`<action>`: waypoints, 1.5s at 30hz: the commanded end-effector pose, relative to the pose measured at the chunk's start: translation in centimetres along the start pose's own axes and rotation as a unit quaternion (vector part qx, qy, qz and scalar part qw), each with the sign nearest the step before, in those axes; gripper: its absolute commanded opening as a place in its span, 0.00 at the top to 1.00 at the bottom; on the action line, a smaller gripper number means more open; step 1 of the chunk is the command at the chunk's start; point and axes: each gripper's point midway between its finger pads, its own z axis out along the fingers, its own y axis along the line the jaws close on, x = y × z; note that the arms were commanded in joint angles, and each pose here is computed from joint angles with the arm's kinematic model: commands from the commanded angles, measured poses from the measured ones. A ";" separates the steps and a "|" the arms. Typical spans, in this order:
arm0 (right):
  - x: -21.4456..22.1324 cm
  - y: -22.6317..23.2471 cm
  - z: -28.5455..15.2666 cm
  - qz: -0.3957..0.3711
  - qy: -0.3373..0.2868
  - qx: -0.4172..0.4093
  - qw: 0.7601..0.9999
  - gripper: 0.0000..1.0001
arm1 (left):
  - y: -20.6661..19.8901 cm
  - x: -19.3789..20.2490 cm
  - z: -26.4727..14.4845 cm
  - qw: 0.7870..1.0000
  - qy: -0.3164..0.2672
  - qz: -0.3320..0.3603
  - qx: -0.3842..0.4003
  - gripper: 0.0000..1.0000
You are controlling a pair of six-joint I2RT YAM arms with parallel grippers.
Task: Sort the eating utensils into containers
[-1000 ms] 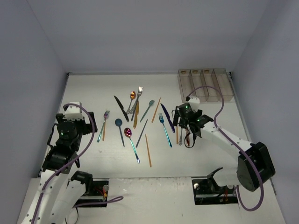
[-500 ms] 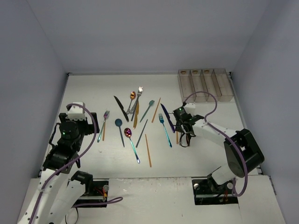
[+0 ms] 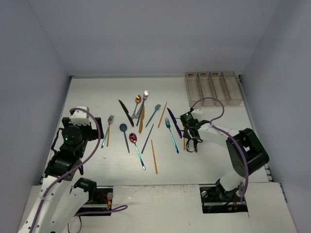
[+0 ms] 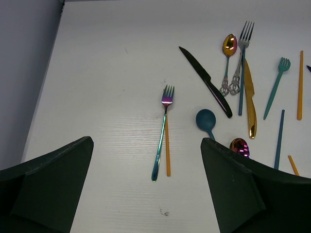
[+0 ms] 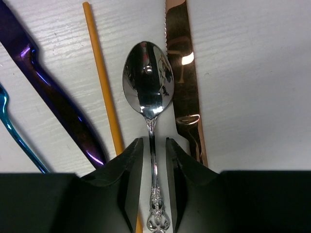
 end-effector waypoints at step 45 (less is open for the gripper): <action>-39.1 -14.4 3.0 -0.261 -0.268 0.131 0.918 1.00 | -0.6 -0.4 1.3 0.999 -0.010 0.040 -0.005 0.09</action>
